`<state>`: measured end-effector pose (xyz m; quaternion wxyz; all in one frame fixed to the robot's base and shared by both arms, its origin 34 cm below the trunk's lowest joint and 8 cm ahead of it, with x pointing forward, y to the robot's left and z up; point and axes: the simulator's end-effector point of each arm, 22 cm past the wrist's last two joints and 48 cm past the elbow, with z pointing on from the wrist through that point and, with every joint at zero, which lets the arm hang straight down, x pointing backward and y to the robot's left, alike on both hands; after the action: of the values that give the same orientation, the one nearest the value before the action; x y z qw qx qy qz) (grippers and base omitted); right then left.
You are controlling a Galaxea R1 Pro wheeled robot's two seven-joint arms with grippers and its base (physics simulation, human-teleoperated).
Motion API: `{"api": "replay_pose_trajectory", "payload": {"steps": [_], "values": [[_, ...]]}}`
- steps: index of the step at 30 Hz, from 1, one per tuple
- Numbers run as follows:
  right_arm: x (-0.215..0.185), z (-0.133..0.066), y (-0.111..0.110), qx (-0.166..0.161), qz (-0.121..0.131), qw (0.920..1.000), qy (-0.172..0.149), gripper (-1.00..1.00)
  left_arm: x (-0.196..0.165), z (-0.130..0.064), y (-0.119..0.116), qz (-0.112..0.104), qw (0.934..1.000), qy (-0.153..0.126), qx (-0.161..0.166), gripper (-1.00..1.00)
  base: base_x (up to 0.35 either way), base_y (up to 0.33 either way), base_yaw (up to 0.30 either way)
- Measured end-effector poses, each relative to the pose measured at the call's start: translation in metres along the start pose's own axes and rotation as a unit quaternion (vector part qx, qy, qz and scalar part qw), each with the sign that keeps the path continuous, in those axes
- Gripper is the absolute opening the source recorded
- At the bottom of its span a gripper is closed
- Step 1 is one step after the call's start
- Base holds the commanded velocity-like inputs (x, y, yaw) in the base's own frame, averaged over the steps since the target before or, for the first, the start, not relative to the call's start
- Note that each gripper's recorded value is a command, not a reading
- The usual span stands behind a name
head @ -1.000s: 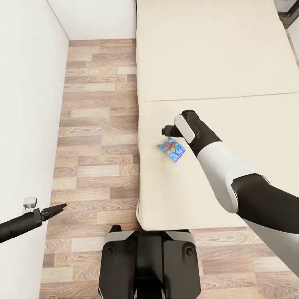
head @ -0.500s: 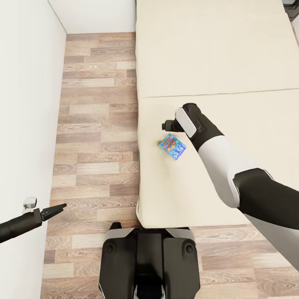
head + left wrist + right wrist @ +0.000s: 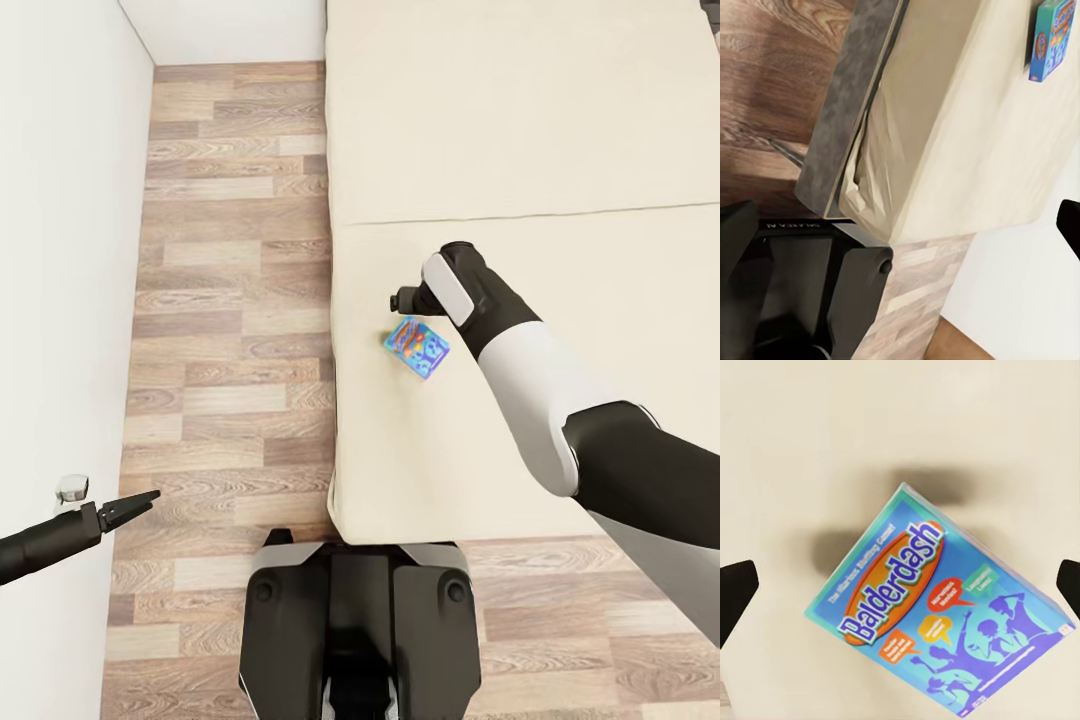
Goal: Put all the toys in the child's room - the three board games (two on the bed and one on the table), the two jigsaw puzzles on the table, and the tennis ball on the table - inside the toy box on the table in the child's room.
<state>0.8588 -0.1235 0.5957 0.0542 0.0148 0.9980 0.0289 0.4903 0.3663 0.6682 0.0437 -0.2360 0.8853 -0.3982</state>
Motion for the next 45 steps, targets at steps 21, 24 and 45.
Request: {"api": "replay_pose_trajectory", "payload": {"steps": [21,24,45], "values": [[0.003,0.017,0.0,-0.001,0.0,1.0,0.005,1.0,0.01,0.006,0.014,-0.012,0.9998,0.01,-0.008,1.0,0.0,0.0,0.0],[0.0,0.017,0.0,-0.001,0.0,1.0,0.003,1.0,0.011,0.007,0.016,-0.014,0.9998,0.012,-0.01,1.0,0.0,0.0,0.0],[-0.003,0.031,-0.001,-0.002,0.001,1.0,0.005,1.0,0.02,0.011,0.031,-0.025,0.9992,0.022,-0.019,1.0,0.0,0.0,0.0]]}}
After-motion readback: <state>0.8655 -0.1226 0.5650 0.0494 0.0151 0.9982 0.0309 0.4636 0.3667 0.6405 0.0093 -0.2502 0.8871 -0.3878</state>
